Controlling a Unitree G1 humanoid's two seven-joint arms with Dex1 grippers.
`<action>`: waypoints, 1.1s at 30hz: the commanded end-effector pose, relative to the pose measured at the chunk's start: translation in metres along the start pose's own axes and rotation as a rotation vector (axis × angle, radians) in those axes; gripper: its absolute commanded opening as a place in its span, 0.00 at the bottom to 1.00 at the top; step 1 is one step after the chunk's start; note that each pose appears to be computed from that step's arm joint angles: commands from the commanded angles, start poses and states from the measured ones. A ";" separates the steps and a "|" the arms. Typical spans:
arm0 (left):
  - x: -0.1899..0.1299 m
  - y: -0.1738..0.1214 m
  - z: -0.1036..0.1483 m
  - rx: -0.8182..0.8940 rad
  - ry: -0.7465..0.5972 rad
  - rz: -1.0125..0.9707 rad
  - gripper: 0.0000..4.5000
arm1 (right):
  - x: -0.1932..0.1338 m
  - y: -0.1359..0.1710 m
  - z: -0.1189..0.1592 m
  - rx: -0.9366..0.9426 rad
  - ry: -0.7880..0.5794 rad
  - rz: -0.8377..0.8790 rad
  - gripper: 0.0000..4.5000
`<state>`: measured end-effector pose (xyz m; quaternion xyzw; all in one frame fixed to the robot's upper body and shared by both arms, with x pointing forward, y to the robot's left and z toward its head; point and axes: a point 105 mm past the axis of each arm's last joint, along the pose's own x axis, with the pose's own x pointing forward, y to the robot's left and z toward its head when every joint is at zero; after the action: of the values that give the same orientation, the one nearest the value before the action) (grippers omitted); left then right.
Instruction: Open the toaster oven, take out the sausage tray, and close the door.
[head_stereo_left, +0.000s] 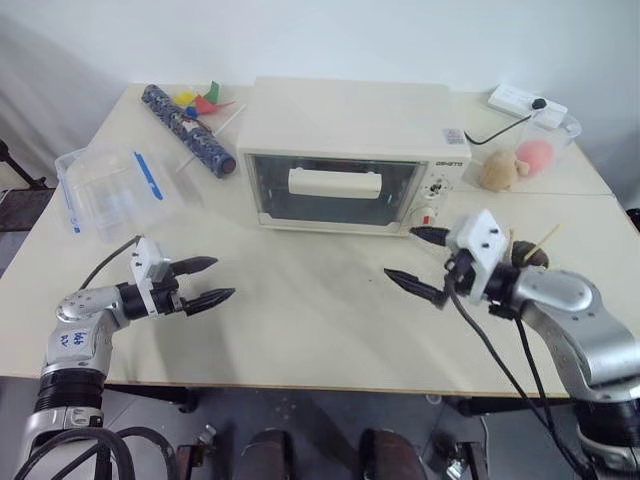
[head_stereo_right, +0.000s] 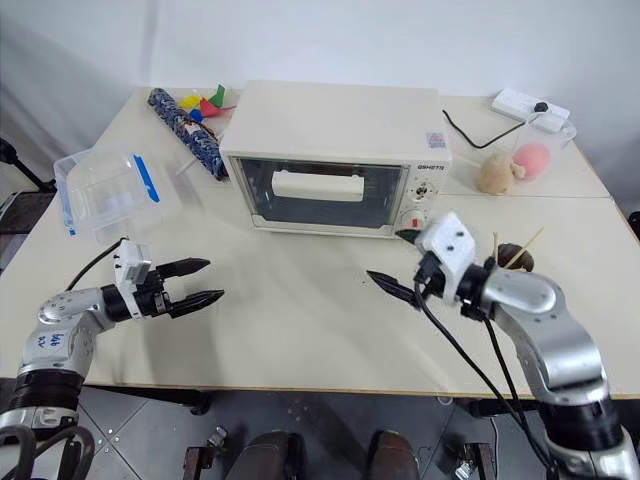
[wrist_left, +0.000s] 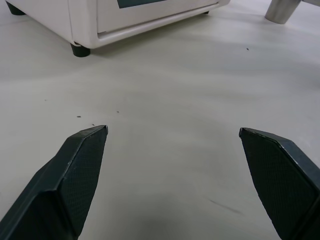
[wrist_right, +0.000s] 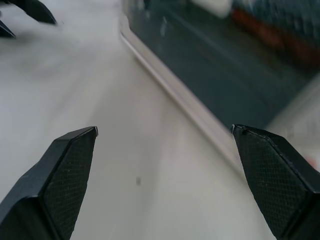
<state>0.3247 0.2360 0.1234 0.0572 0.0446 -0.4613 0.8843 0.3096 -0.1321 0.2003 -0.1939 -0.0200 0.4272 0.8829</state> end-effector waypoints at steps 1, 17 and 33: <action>-0.001 0.003 0.016 0.049 -0.023 -0.002 1.00 | 0.010 -0.006 0.010 -0.055 -0.008 0.026 1.00; -0.005 0.009 0.028 0.041 -0.019 0.006 1.00 | 0.061 0.000 0.059 -0.200 -0.156 0.175 1.00; -0.015 0.027 0.051 0.032 -0.036 0.019 1.00 | 0.050 0.063 0.051 -0.238 -0.163 0.417 1.00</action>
<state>0.3400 0.2492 0.1666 0.0664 0.0370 -0.4581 0.8856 0.3014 -0.0516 0.2038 -0.2495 -0.0591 0.5852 0.7693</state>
